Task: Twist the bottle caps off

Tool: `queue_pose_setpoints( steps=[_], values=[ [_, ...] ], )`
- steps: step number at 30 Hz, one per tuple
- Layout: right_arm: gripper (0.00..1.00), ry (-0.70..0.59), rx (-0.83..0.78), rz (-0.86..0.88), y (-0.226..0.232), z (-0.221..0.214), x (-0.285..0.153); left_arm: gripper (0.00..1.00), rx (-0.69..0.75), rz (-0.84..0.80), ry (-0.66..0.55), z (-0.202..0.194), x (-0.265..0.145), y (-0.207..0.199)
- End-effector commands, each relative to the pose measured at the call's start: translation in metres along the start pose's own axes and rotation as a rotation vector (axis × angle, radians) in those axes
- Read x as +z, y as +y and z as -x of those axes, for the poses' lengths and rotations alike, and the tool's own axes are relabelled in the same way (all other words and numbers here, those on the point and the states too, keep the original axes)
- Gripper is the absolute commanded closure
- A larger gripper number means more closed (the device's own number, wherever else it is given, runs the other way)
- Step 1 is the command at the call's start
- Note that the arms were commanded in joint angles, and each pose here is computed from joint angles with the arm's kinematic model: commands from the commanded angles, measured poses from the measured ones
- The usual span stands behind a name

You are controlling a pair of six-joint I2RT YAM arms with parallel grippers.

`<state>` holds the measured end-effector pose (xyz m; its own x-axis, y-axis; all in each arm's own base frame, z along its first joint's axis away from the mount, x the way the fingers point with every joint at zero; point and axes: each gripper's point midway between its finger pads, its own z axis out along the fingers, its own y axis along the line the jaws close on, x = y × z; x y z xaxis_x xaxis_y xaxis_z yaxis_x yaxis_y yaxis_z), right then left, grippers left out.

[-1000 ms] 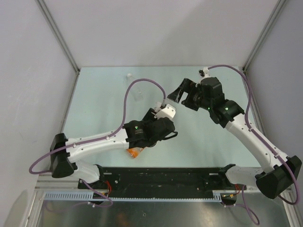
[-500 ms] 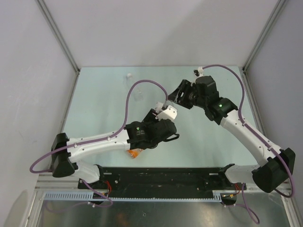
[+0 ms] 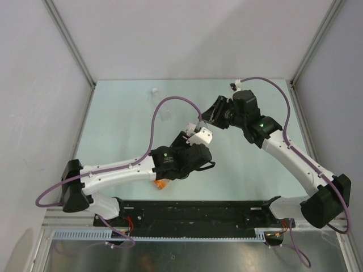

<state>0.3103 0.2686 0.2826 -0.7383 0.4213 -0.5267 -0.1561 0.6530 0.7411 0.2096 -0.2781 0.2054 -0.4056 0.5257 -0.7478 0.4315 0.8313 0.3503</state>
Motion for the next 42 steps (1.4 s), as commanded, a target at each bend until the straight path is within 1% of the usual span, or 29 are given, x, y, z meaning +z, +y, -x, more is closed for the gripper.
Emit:
queue_pose_setpoints(
  steps=[1,3,5,7,9,14,19,23,30,33,35,37,42],
  values=[
    [0.99,-0.046,-0.068,0.067,0.024,0.015,-0.010,0.75,-0.030,-0.030,-0.062,0.024,-0.010,-0.006],
    [1.00,-0.058,-0.093,0.069,0.025,0.016,-0.015,0.84,-0.032,-0.043,-0.059,0.024,-0.010,-0.008],
    [1.00,-0.075,-0.117,0.079,0.028,0.019,-0.020,0.90,-0.034,-0.060,-0.056,0.024,-0.010,-0.011],
    [1.00,-0.092,-0.136,0.097,0.031,0.021,-0.025,0.96,-0.035,-0.081,-0.052,0.024,-0.012,-0.014],
    [1.00,-0.111,-0.154,0.129,0.036,0.023,-0.030,0.99,-0.047,-0.111,-0.051,0.025,-0.014,-0.017],
    [1.00,-0.139,-0.163,0.218,0.045,0.023,-0.040,1.00,-0.057,-0.258,-0.056,0.031,-0.029,-0.034],
    [1.00,-0.167,-0.126,0.329,0.049,0.025,-0.055,1.00,-0.066,-0.425,-0.081,0.038,-0.051,-0.049],
    [1.00,-0.235,-0.127,0.447,0.059,0.035,-0.077,1.00,-0.076,-0.561,-0.123,0.045,-0.073,-0.057],
    [1.00,-0.290,-0.206,0.654,0.084,0.037,-0.113,1.00,-0.035,-0.895,-0.200,0.051,-0.119,-0.090],
    [1.00,-0.299,-0.242,0.745,0.095,0.034,-0.126,1.00,-0.022,-0.990,-0.224,0.052,-0.132,-0.100],
    [1.00,-0.306,-0.259,0.795,0.099,0.032,-0.133,1.00,-0.018,-1.028,-0.240,0.053,-0.138,-0.103],
    [1.00,-0.308,-0.272,0.830,0.103,0.031,-0.138,1.00,-0.019,-1.032,-0.249,0.053,-0.139,-0.102],
    [1.00,-0.315,-0.280,0.860,0.107,0.031,-0.145,1.00,-0.043,-0.953,-0.240,0.049,-0.124,-0.096]
  ],
)
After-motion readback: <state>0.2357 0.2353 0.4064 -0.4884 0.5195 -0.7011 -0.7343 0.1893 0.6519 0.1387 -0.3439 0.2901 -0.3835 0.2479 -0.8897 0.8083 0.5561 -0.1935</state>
